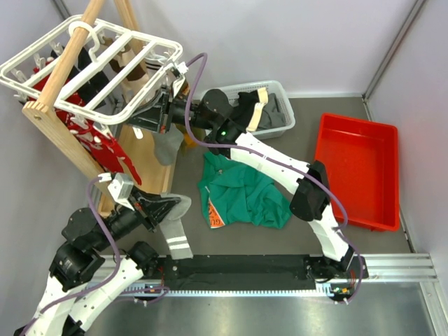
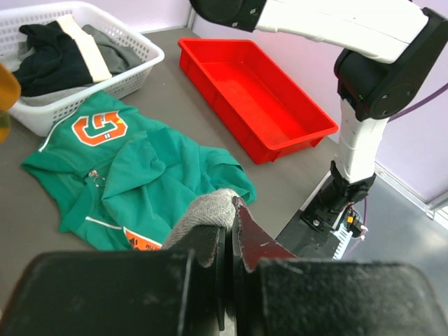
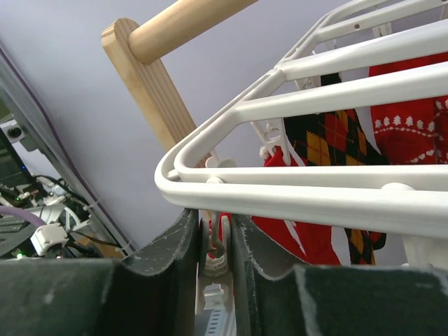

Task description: Remove the socks clipped to the hanger

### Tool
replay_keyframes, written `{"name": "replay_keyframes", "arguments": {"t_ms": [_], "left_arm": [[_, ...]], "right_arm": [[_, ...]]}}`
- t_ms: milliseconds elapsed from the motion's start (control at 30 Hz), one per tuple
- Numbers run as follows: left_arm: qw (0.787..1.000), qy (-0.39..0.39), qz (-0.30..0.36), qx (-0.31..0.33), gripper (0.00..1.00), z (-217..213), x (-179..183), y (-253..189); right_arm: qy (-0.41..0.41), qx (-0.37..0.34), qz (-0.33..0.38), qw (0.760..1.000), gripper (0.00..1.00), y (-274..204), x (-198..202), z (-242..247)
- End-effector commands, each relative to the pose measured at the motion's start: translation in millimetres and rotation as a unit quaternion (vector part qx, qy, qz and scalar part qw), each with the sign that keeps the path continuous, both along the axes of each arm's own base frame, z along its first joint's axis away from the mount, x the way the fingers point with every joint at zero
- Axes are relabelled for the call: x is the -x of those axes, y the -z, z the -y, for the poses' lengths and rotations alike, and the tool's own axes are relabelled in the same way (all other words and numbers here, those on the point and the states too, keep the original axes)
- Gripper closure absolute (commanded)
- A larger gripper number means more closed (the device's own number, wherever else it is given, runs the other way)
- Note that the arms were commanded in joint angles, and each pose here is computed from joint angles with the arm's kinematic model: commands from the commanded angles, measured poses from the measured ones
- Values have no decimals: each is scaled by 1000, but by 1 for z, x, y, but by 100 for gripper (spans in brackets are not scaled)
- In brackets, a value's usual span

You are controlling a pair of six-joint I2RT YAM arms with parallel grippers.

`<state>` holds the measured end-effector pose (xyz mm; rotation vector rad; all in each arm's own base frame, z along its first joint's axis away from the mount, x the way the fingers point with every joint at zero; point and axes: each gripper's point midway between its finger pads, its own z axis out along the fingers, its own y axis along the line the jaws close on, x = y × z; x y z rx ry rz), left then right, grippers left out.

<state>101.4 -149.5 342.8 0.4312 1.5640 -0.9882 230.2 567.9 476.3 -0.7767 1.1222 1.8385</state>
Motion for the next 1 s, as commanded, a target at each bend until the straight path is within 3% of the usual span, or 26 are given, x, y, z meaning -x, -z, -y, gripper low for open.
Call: {"name": "replay_keyframes", "arguments": {"t_ms": [0, 33, 100, 267, 400, 433, 567, 700, 867, 967], "left_arm": [[1000, -15, 6, 9, 100, -6, 1, -3], [1000, -18, 2, 7, 100, -7, 0, -2], [1000, -21, -6, 7, 100, -8, -1, -2], [1000, -21, -18, 1, 100, -8, 0, -2], [999, -34, 9, 9, 100, -15, 1, -15], [999, -32, 16, 11, 100, -16, 3, -20], [999, -28, 27, 6, 100, -16, 4, -28], [999, 4, 48, 14, 100, -9, 12, -40], [998, 18, 56, 30, 100, -4, 15, -53], [997, 27, 56, 43, 100, 0, 14, -58]], "right_arm": [[-8, -24, 11, 1000, 72, -20, 14, 8], [-5, -22, 12, 1000, 58, -20, 14, 10], [8, -7, 17, 1000, 44, -14, 12, 12], [7, 15, 32, 999, 34, -13, 21, 28], [5, 45, 40, 998, 21, 9, 36, 51], [11, 38, 53, 998, 19, -5, 43, 67], [48, 76, 79, 993, 12, 12, 50, 91], [50, 145, 143, 978, 8, 60, 61, 112], [62, 184, 175, 965, 6, 117, 75, 135], [62, 167, 224, 958, 5, 129, 90, 140]]}}
